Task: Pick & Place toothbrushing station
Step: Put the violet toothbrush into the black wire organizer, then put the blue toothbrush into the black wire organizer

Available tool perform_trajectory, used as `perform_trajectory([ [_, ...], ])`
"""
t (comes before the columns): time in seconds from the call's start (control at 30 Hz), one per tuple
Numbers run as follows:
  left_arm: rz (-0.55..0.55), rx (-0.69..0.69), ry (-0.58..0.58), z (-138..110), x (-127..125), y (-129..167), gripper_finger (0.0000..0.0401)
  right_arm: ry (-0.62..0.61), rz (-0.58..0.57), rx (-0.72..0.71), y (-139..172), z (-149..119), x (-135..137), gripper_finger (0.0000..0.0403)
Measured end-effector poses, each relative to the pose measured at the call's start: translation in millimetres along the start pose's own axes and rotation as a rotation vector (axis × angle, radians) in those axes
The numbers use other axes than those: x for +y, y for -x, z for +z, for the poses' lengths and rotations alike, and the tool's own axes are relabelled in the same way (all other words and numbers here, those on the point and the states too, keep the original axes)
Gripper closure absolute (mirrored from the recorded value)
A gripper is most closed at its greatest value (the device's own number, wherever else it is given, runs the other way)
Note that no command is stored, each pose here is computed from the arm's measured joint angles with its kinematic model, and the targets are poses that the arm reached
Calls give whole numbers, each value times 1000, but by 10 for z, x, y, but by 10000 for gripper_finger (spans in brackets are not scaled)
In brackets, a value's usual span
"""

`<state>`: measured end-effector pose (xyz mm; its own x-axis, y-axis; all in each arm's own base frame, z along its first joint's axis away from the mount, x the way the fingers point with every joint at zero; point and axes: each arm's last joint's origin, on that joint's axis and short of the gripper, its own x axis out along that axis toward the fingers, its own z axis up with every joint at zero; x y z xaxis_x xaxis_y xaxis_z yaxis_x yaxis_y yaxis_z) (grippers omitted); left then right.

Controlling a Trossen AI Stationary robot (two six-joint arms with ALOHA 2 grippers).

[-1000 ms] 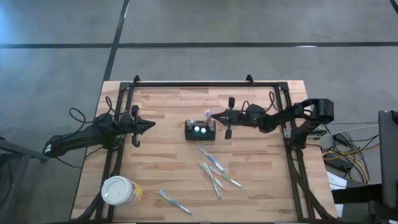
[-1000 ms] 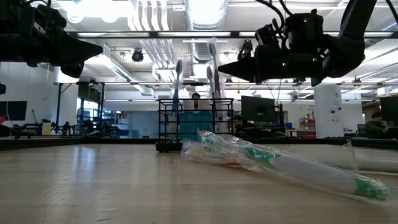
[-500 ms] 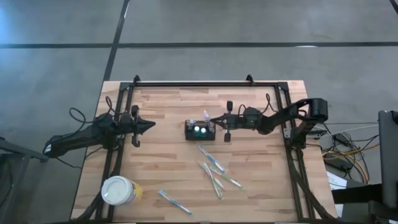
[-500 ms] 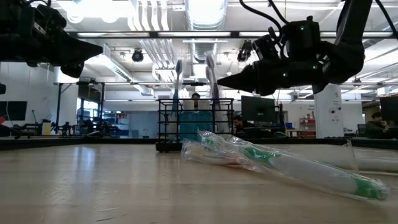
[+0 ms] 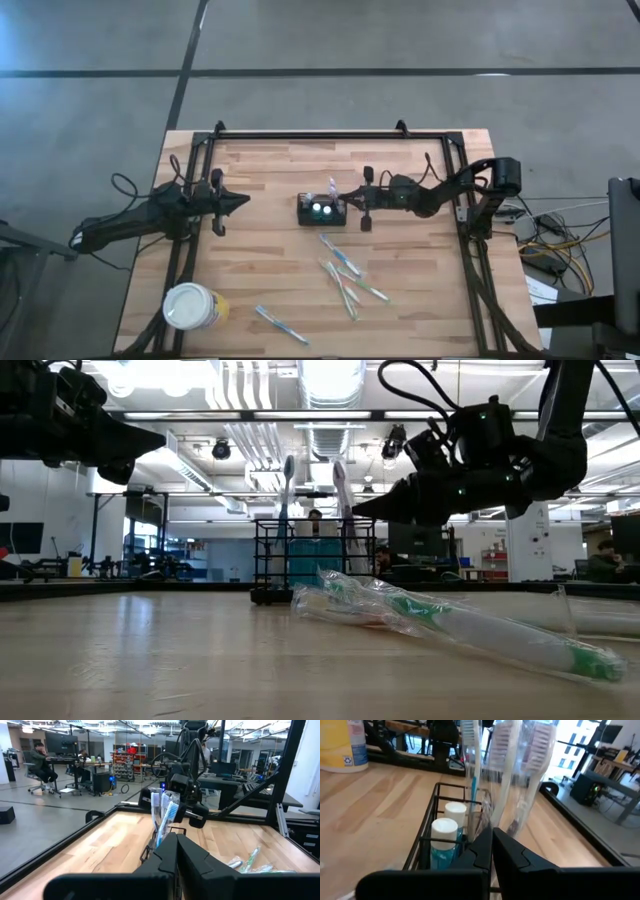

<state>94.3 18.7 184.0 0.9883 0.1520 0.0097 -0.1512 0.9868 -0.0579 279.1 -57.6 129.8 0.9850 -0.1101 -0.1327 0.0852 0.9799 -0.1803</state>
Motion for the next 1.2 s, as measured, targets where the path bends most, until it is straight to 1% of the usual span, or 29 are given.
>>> perform_trajectory([
  [0.37,0,0,0,0,0,0,391,-79,4,-16,15,54,-7,393],
  [0.47,0,0,1,0,0,0,391,-92,11,-12,22,64,-6,382],
  [0.6,0,0,1,0,0,0,391,-113,9,-24,45,115,-14,354],
  [0.8,0,0,30,0,0,0,391,-135,29,-46,132,320,19,304],
  [0.93,0,-1,30,0,0,0,391,-134,32,-65,260,526,4,281],
  [1.07,0,0,46,0,0,0,391,-144,50,-77,484,778,27,272],
  [1.2,0,-1,47,1,0,0,391,-125,86,-120,773,1003,89,283],
])
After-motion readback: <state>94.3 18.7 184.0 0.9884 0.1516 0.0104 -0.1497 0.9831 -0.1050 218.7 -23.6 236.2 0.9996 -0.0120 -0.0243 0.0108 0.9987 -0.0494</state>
